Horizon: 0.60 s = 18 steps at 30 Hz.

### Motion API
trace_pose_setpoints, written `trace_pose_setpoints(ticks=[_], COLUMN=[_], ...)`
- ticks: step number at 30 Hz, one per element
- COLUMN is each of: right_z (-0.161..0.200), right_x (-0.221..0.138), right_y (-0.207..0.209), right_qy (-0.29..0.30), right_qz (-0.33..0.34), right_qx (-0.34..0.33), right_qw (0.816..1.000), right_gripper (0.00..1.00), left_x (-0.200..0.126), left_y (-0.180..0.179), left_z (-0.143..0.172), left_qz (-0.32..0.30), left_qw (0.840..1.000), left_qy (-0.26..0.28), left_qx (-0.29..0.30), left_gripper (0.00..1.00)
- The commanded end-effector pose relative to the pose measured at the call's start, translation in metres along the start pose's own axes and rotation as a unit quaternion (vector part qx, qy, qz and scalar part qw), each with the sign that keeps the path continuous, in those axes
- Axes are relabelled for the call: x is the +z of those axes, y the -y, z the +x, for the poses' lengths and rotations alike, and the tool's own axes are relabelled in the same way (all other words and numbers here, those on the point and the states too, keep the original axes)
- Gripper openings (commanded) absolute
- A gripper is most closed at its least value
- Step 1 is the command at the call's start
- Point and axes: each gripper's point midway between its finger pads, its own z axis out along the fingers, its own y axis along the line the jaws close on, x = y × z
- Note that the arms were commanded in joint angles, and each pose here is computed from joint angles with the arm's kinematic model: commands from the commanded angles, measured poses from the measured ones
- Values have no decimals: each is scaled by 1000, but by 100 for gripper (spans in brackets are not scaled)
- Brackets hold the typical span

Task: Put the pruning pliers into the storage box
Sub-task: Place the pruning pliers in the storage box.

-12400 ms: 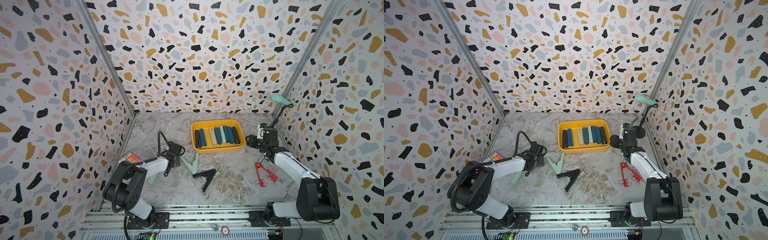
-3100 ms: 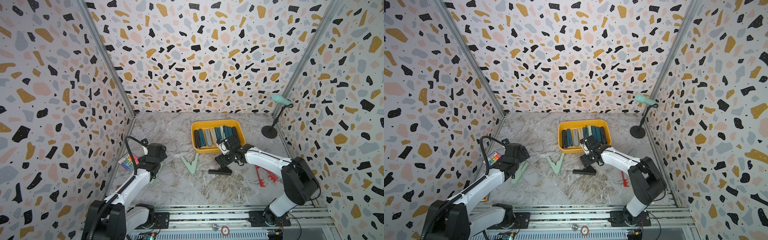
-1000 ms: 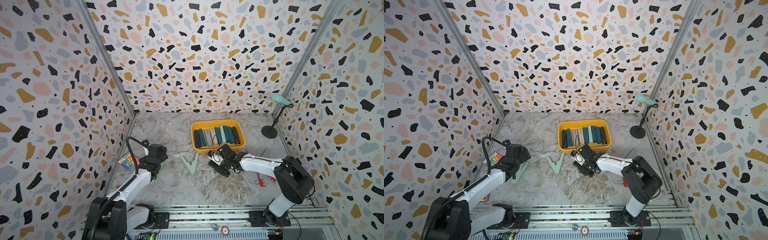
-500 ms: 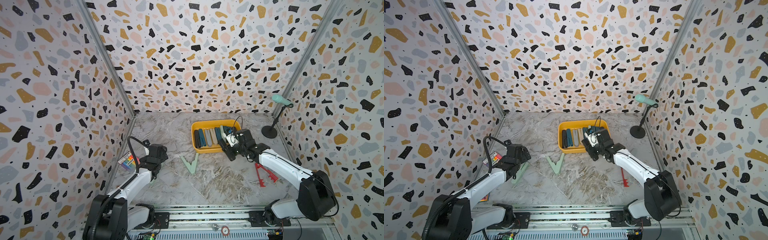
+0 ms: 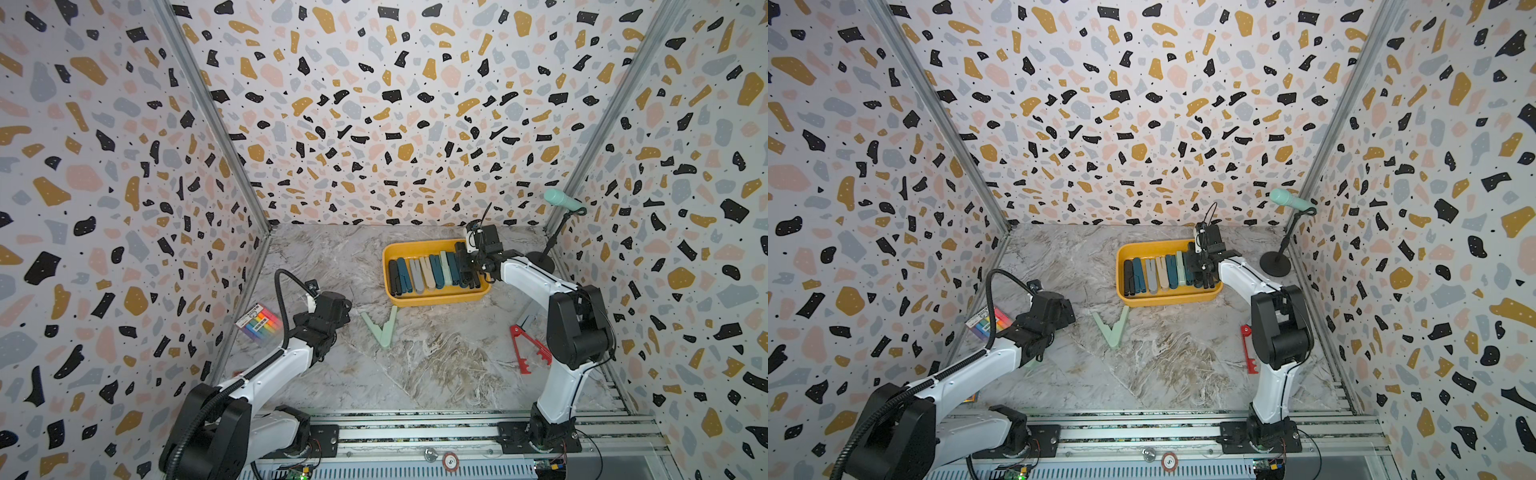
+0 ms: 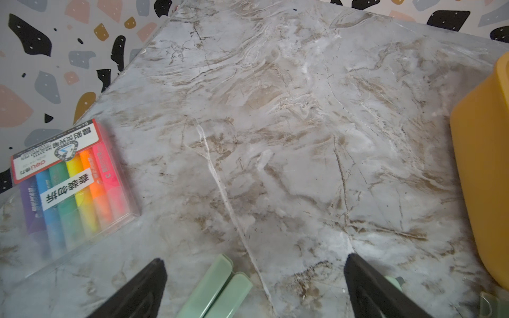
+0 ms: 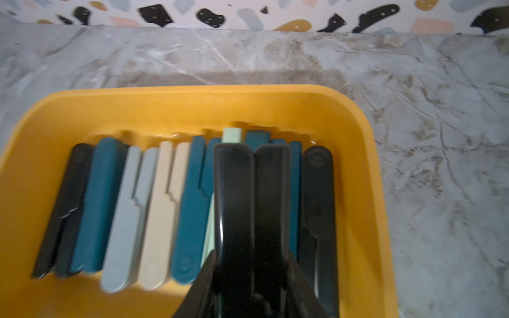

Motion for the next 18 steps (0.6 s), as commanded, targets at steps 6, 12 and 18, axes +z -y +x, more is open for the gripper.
trace_pose_setpoints(ticks=[6, 12, 18], right_z=[-3, 3, 12], right_x=[17, 23, 28], right_y=[13, 22, 30], right_qy=[-18, -39, -50], right_qz=[51, 78, 94], right_qx=[9, -9, -16], right_qw=[999, 996, 994], right_gripper=[10, 17, 23], left_x=[-12, -9, -9], left_y=[25, 31, 36], left_z=[8, 7, 4], left_qz=[12, 12, 16], left_qw=[1000, 1000, 1000], left_qy=[13, 10, 9], left_qx=[8, 13, 18], left_gripper=[100, 99, 100])
